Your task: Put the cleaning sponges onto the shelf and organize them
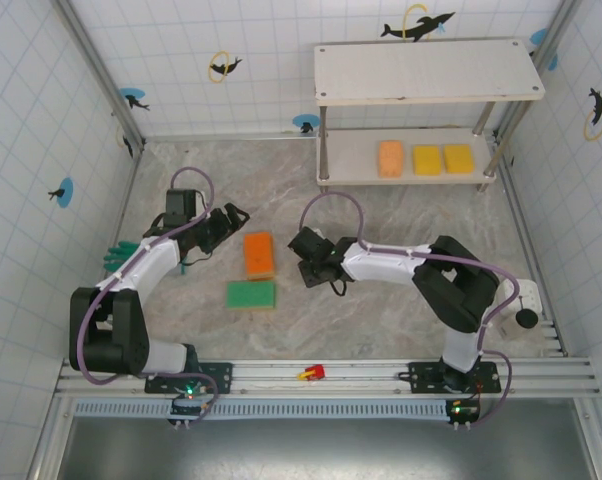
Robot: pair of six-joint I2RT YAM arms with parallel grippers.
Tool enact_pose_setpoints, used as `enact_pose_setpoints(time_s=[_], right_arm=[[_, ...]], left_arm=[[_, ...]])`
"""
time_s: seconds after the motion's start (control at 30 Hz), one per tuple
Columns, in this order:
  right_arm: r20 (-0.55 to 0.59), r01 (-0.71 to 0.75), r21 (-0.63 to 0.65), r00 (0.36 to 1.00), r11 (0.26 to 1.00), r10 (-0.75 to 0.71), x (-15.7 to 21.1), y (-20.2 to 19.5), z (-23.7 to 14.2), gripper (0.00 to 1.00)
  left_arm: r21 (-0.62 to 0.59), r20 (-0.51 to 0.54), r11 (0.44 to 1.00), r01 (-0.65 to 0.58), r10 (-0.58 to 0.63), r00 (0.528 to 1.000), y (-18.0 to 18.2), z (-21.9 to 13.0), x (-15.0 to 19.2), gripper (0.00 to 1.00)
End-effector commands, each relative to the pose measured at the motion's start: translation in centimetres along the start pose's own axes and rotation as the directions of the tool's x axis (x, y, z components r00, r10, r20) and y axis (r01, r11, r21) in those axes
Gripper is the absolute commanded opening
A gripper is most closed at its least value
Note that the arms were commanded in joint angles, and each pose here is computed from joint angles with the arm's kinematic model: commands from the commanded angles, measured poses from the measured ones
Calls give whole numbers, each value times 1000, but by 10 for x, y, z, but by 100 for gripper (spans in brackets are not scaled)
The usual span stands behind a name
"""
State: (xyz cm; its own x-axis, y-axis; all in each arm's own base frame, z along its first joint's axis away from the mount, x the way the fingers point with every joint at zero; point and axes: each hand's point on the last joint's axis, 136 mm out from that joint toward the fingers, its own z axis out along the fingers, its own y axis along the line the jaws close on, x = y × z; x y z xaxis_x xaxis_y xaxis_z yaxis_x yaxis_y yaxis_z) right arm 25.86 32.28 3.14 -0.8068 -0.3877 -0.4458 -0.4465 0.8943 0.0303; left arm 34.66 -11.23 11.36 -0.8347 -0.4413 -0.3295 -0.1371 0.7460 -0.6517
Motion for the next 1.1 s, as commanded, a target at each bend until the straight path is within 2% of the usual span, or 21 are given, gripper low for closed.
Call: enact_pose_setpoints(time_s=[0.0, 0.53, 1.07], right_arm=[[54, -20, 26, 998, 999, 18, -12, -15, -11, 48], [89, -87, 118, 993, 989, 77, -30, -82, -16, 48], [199, -148, 165, 973, 975, 114, -87, -141, -32, 48]], left_arm=[[12, -6, 1000, -17, 17, 1000, -1, 5, 0, 97], [18, -10, 1000, -16, 16, 1000, -2, 7, -1, 97], [17, -14, 1000, -16, 16, 1000, -1, 6, 1, 97]])
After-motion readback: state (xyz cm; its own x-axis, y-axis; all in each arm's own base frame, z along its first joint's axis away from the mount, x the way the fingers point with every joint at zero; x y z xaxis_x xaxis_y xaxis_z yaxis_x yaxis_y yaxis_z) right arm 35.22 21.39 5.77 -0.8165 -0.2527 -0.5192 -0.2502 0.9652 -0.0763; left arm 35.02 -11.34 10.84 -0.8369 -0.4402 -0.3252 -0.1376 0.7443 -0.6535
